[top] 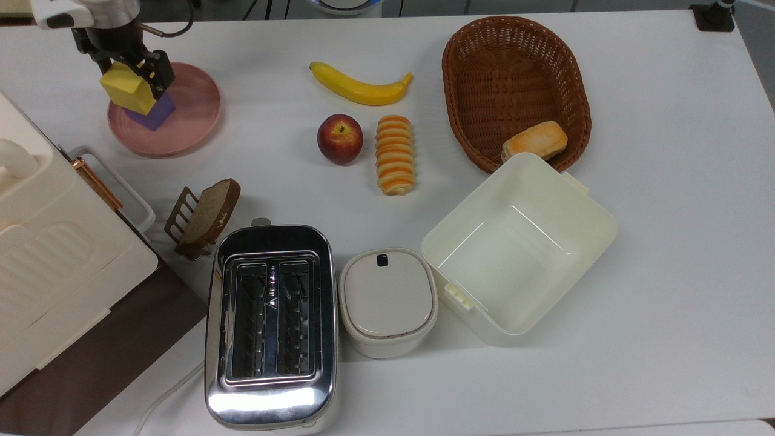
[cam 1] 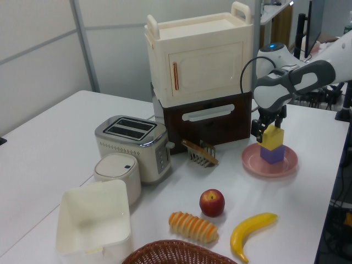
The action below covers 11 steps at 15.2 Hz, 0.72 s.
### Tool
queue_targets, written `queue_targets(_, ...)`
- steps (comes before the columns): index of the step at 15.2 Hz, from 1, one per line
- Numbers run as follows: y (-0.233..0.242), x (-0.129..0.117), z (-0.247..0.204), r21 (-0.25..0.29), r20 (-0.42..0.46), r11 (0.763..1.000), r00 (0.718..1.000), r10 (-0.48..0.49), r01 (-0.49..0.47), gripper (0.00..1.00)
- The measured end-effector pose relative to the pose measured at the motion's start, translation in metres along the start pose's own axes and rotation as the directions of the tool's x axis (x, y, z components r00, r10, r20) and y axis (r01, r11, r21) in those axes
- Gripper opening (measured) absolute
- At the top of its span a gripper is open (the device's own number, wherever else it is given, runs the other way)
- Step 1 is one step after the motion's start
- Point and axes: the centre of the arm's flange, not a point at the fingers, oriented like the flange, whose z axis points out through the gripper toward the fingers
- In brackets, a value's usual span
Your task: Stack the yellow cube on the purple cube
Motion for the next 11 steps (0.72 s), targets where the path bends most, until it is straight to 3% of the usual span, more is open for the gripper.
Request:
queue_targets(5, 0.007, -0.010, -0.086, 0.004, -0.013, 0.999, 0.999, 0.037, -0.037, 1.00)
queue_targets(11, -0.051, -0.019, -0.190, -0.008, 0.024, 0.999, 0.999, -0.036, 0.036, 1.00)
